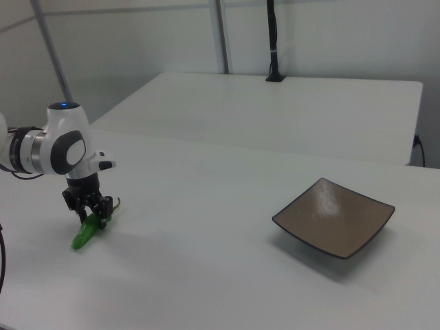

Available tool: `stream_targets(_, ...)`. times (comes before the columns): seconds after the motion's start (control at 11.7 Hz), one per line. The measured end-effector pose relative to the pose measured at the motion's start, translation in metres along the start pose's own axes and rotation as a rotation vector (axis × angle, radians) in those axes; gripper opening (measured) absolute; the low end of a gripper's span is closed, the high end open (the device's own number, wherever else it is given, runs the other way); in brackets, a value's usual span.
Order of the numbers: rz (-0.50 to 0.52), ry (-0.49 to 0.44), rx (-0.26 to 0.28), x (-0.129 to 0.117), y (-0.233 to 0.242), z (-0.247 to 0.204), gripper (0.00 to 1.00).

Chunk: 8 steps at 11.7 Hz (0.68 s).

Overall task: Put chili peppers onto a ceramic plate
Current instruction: 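Close the gripper on the green chili pepper's body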

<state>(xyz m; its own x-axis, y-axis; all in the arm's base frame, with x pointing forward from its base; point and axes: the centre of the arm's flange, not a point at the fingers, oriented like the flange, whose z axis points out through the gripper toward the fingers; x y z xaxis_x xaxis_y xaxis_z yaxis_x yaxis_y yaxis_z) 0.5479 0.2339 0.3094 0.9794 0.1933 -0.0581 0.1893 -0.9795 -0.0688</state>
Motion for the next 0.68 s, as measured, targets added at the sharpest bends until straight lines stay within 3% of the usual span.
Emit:
stream_targets(0.17,0.001,0.002,0.0,0.0,0.0,-0.001,0.37)
stream_targets(0.68,0.004,0.043,0.007,0.008,0.0,-0.019,0.37)
